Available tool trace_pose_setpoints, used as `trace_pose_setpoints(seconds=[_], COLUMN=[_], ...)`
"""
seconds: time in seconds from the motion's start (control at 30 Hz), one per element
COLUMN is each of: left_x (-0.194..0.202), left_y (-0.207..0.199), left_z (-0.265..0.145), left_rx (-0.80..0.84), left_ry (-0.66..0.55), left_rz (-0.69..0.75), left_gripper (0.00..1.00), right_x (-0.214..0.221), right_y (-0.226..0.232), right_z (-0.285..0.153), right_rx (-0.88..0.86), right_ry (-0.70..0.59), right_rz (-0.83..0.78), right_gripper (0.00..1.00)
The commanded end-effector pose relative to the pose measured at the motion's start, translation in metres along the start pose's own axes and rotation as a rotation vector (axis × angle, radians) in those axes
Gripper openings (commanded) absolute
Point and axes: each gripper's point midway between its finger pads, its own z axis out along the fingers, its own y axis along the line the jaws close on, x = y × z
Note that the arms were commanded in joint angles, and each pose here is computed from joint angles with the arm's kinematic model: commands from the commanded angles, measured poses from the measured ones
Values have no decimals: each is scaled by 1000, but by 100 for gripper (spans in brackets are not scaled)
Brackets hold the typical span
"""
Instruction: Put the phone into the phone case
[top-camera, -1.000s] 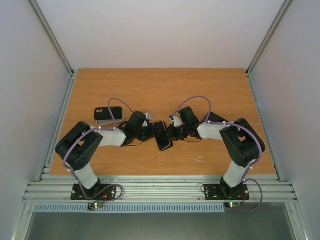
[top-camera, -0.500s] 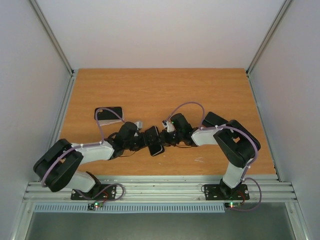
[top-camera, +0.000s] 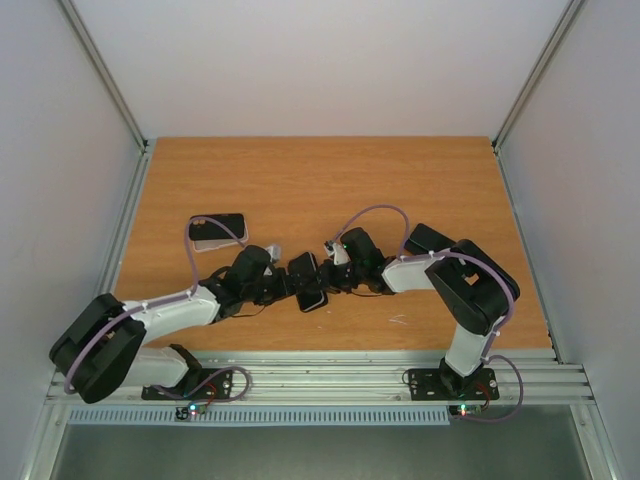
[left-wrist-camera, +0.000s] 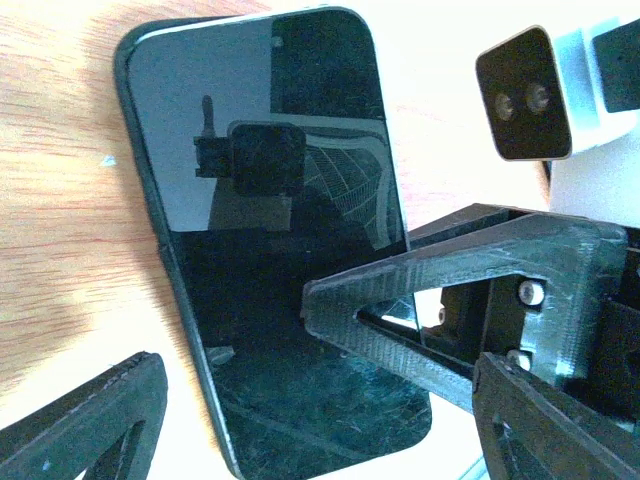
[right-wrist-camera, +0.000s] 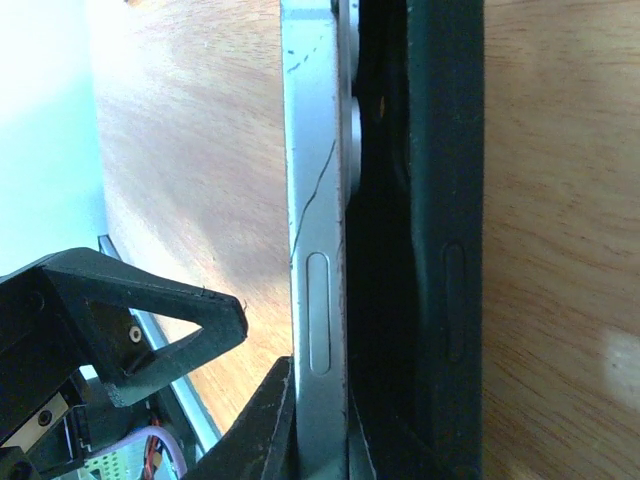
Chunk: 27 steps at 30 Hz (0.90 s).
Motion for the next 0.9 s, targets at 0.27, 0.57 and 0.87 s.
trace_pose_setpoints(seconds=[0.27, 0.57, 0.87], left_x=[-5, -8, -1], left_y=[10, 15, 12], left_z=[-23, -36, -21], left_rx=[-76, -123, -94], left_ry=[-63, -88, -32], left_rz=[47, 86, 56], left_gripper=[89, 89, 80], right_x=[9, 5, 9], right_y=[-11, -7, -21], right_z=[-7, -26, -50], right_rx=[127, 212, 387], right_ry=[10, -14, -28], right_rz=[-35, -84, -154], right_gripper=[23, 40, 43])
